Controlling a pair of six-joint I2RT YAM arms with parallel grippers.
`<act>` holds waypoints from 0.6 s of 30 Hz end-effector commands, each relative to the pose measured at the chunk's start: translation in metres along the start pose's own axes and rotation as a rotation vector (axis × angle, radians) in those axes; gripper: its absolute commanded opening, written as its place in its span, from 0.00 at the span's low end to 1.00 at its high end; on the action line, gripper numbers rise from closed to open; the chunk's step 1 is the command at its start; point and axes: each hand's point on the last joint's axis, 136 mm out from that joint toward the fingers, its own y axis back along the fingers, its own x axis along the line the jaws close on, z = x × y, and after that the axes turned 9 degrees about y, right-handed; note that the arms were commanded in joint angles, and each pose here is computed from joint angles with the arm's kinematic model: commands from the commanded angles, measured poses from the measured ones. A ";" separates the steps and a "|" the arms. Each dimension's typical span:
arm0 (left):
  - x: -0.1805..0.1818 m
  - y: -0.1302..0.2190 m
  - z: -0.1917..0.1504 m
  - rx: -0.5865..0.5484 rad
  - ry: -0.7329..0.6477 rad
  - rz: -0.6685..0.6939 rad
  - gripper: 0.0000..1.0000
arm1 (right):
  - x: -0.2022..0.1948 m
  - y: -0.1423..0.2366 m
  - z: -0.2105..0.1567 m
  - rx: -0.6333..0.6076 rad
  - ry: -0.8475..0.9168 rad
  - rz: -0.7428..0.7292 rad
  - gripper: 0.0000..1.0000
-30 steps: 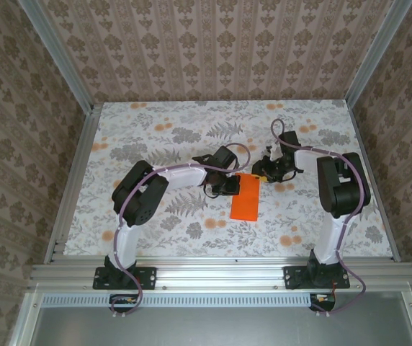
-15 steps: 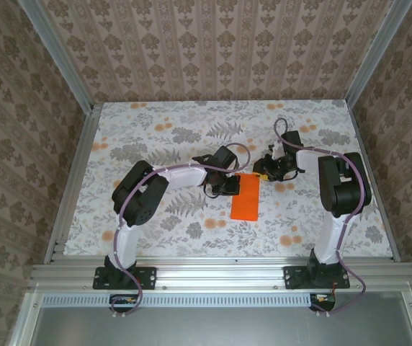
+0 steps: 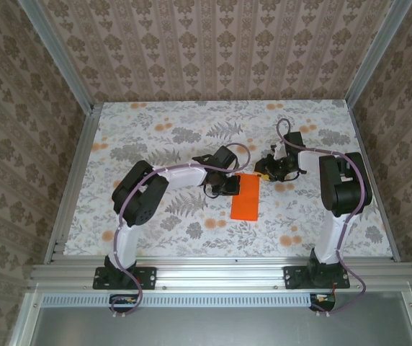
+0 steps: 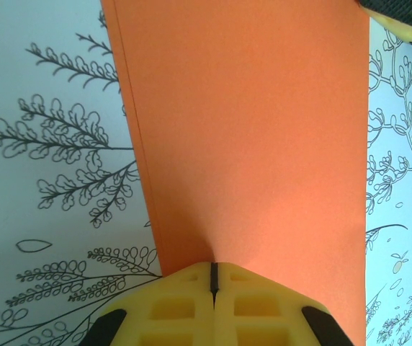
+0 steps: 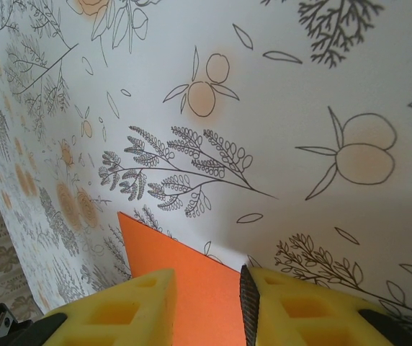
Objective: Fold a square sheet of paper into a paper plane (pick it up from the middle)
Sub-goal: Fold the square sheet of paper in half at the center of the table.
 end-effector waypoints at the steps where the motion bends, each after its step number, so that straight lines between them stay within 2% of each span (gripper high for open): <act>1: 0.039 -0.018 -0.033 0.108 0.024 0.141 0.00 | -0.006 0.010 -0.015 0.037 -0.015 -0.060 0.32; 7: 0.039 -0.018 -0.033 0.106 0.023 0.141 0.00 | 0.022 0.028 -0.023 -0.014 -0.009 0.042 0.33; 12: 0.037 -0.019 -0.033 0.108 0.020 0.136 0.00 | 0.018 0.017 -0.041 0.022 -0.036 0.085 0.34; 18: 0.037 -0.019 -0.034 0.110 0.018 0.136 0.00 | 0.002 0.003 -0.057 0.071 -0.053 0.025 0.34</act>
